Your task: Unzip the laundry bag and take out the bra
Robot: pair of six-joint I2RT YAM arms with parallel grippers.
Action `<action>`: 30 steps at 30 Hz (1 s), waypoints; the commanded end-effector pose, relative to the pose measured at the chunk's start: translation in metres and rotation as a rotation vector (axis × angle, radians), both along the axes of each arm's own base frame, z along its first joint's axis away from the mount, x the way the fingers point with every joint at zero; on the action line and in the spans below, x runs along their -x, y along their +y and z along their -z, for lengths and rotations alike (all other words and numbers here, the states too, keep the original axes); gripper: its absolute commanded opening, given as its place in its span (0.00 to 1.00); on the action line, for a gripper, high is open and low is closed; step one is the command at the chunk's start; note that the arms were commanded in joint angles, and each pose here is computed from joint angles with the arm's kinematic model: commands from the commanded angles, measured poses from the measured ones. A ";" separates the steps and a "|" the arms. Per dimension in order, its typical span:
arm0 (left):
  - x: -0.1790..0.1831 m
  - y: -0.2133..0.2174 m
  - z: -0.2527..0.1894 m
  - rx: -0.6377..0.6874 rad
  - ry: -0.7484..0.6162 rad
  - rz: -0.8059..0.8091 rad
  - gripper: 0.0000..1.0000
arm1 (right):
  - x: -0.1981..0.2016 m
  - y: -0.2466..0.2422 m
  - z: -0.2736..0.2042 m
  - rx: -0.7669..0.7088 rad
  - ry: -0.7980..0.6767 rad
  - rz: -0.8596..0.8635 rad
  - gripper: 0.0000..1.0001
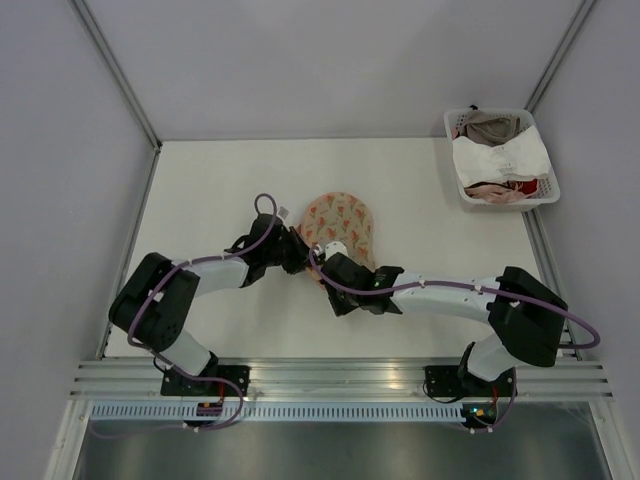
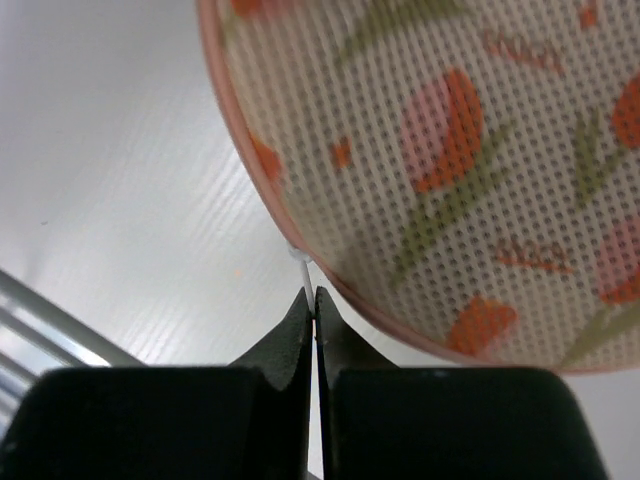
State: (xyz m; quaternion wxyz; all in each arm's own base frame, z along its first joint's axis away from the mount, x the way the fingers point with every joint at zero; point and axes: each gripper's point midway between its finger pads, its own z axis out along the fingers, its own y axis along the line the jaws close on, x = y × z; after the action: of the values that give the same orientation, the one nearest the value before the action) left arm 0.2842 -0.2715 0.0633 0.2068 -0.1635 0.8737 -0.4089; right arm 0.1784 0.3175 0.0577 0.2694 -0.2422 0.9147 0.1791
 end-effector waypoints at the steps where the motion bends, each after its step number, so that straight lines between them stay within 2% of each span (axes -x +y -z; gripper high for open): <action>1: -0.016 -0.005 -0.017 0.014 -0.107 0.183 0.02 | -0.006 -0.037 0.017 0.172 0.004 0.108 0.00; 4: -0.011 0.000 -0.007 0.009 -0.093 0.303 0.02 | -0.015 -0.060 0.023 0.223 0.001 0.190 0.00; 5: -0.004 0.003 -0.001 -0.002 -0.049 0.335 0.02 | -0.023 -0.070 0.022 0.249 -0.027 0.232 0.01; 10: 0.002 0.011 0.011 -0.053 -0.051 0.457 0.02 | -0.050 -0.120 0.014 0.358 -0.101 0.400 0.01; 12: 0.007 0.007 0.009 -0.026 -0.038 0.512 0.02 | -0.063 -0.136 0.013 0.387 -0.126 0.448 0.00; 17: 0.010 0.002 0.013 0.021 -0.016 0.587 0.02 | -0.081 -0.148 0.030 0.418 -0.079 0.460 0.01; 20: 0.009 0.002 0.013 0.017 -0.013 0.570 0.02 | -0.080 -0.132 0.028 0.333 -0.043 0.402 0.01; 22: 0.005 0.003 0.012 0.007 -0.007 0.532 0.02 | -0.069 -0.105 0.014 0.161 -0.014 0.312 0.01; 25: 0.000 0.006 0.010 -0.009 0.012 0.449 0.02 | -0.054 -0.089 -0.021 0.009 -0.046 0.241 0.00; 27: -0.002 0.006 0.004 0.007 -0.010 0.400 0.02 | -0.035 -0.076 -0.048 -0.082 -0.069 0.181 0.08; 28: -0.002 0.004 0.000 0.031 0.010 0.362 0.02 | -0.028 -0.071 -0.055 -0.109 -0.072 0.155 0.26; 30: -0.003 0.005 -0.003 0.037 -0.006 0.304 0.02 | -0.006 -0.057 -0.070 -0.173 -0.068 0.095 0.39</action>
State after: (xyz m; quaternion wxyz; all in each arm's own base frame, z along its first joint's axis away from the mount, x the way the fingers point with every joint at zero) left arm 0.2717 -0.2617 0.0403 0.0918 0.0093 0.8955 -0.4353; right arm 0.2096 0.2330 0.1028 0.3275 -0.1465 0.9197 0.1594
